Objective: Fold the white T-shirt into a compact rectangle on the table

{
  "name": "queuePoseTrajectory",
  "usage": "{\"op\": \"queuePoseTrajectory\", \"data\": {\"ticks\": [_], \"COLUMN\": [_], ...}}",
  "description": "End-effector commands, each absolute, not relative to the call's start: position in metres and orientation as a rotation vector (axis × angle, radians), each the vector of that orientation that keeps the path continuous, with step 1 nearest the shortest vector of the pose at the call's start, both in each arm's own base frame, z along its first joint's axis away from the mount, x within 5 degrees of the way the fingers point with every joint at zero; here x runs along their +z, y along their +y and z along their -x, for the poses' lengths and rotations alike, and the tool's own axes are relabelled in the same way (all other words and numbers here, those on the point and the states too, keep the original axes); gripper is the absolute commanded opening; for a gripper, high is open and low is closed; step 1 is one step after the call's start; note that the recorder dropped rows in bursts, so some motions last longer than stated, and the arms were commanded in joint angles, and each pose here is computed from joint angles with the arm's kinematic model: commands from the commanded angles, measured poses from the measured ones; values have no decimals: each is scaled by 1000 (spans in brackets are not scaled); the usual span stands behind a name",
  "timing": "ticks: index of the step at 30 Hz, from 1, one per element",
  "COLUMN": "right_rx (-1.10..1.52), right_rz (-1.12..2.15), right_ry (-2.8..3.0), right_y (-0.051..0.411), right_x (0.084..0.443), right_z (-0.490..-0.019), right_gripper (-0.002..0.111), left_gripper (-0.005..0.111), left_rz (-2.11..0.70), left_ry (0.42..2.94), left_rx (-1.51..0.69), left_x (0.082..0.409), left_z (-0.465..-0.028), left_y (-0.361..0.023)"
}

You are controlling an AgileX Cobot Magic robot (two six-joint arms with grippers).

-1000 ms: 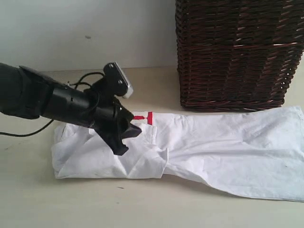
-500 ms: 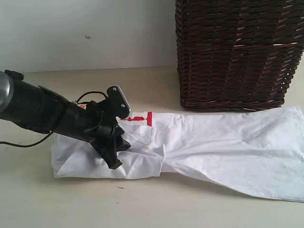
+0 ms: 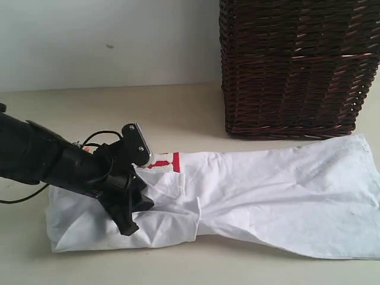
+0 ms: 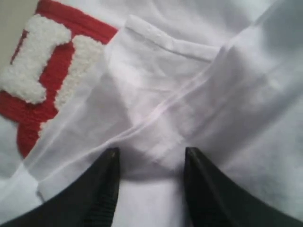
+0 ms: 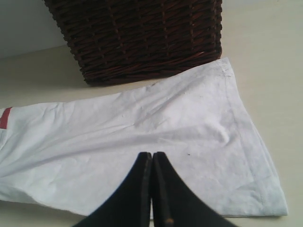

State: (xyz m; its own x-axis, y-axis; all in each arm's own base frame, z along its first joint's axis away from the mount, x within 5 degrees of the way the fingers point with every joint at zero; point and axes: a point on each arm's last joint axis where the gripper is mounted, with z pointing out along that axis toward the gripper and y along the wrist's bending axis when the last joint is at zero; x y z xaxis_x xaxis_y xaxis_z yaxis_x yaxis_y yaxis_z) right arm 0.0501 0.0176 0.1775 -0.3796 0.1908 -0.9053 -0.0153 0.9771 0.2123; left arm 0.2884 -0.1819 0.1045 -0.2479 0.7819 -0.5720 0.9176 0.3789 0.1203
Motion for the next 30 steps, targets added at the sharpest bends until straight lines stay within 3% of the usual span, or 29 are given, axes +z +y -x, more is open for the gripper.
{"op": "queuePoseTrajectory", "data": {"ticks": [1, 5, 8, 13, 18, 22, 25, 30], "right_rx": [221, 221, 221, 221, 221, 221, 221, 221], "right_rz": [-124, -124, -124, -124, -124, -124, -124, -124], "right_ry": [1949, 1949, 1949, 1949, 1949, 1949, 1949, 1949], "right_y": [18, 18, 18, 18, 18, 18, 18, 18], "right_x": [176, 176, 176, 176, 176, 176, 176, 176], "right_z": [-50, -50, -50, -50, -50, -50, -50, -50], "right_gripper": [0, 0, 0, 0, 0, 0, 0, 0], "left_gripper": [44, 44, 44, 44, 44, 44, 44, 44], "left_rz": [-1456, -1366, -1350, -1419, -1418, -1441, -1405, -1277], "left_ry": [1987, 1879, 1862, 1968, 2114, 2124, 2068, 1920], "left_rx": [-288, -267, -266, -244, -35, 30, 38, 75], "left_x": [136, 181, 188, 145, 101, 93, 117, 185], "left_z": [-289, -292, -292, -297, -308, -310, -311, -307], "left_y": [-183, -185, -185, -184, -172, -168, -169, -164]}}
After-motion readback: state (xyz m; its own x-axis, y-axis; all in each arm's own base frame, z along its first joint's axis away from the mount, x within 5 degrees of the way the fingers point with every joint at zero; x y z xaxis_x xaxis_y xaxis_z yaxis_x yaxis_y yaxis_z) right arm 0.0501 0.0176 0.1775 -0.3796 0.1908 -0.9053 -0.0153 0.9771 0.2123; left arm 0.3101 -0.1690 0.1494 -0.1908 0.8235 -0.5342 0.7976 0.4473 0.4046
